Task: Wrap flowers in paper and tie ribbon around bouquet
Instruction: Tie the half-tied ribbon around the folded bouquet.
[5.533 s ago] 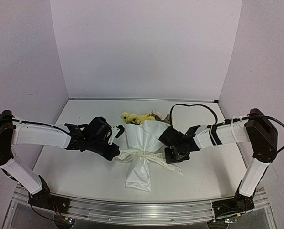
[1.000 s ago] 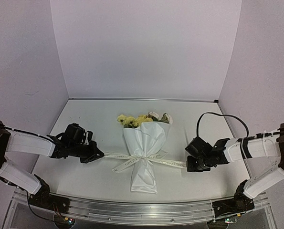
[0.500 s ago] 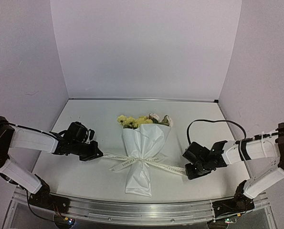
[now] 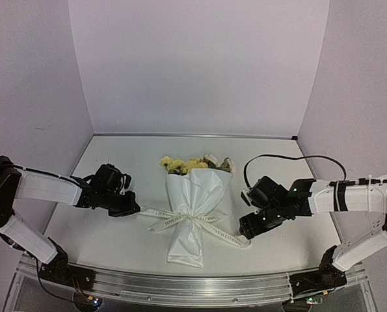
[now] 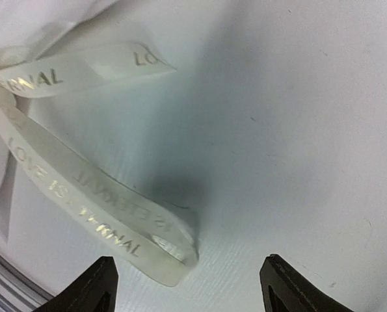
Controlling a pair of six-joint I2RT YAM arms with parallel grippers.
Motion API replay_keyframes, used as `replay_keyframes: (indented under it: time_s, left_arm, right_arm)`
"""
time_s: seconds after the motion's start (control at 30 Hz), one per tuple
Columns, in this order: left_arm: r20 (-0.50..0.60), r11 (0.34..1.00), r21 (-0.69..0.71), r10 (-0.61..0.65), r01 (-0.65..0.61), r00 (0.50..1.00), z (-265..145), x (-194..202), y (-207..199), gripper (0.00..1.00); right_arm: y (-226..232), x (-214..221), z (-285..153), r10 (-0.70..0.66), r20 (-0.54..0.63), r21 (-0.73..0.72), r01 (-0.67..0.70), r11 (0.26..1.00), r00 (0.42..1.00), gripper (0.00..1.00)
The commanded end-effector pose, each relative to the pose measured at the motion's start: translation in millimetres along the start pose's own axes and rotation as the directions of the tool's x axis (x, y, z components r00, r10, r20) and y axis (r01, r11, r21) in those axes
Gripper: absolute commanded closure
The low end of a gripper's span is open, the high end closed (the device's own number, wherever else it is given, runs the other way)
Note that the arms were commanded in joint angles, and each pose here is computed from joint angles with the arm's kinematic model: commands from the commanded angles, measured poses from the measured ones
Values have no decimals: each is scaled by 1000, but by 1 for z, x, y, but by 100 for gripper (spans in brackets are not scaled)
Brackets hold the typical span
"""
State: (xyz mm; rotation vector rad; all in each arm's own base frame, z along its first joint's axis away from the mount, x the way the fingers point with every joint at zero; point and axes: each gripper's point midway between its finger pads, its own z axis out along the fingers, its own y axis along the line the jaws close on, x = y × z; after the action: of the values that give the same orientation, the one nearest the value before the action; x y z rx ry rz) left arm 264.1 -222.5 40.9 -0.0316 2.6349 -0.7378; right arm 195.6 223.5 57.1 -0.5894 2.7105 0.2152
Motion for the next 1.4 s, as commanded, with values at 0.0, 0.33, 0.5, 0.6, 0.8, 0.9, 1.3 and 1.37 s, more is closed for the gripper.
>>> replay_keyframes:
  time_s: [0.0, 0.33, 0.5, 0.6, 0.8, 0.9, 1.3, 1.37]
  left_arm:
    - [36, 999, 16, 46, -47, 998, -5, -15, -15, 100]
    - [38, 996, 27, 85, -86, 996, -12, -15, -23, 81]
    - [84, 985, 38, 163, -167, 983, -28, -27, -40, 50]
    - [104, 972, 51, 224, -230, 969, -37, -29, -53, 42]
    - [73, 928, 170, 324, -332, 943, -36, -16, -91, 42]
    - [60, 897, 189, 395, -399, 917, -28, -12, -114, 43]
    - [-26, 868, 174, 477, -465, 879, 13, 8, -150, 49]
    - [-45, 869, 163, 480, -468, 876, 19, 13, -151, 49]
  right_arm:
    - [29, -30, -3, -31, 23, -95, 33, 995, 999, 24]
    - [70, -66, -4, -62, 31, -218, 67, 974, 998, 24]
    - [93, -82, 12, -67, 18, -282, 70, 957, 998, 29]
    - [101, -89, 20, -73, 13, -299, 74, 951, 997, 31]
    - [104, -93, 38, -69, -6, -289, 65, 955, 998, 33]
    - [103, -95, 43, -56, -4, -276, 53, 960, 998, 34]
    - [101, -101, 52, 3, 24, -259, 3, 966, 1000, 54]
    - [99, -100, 50, 9, 29, -256, -1, 967, 1000, 60]
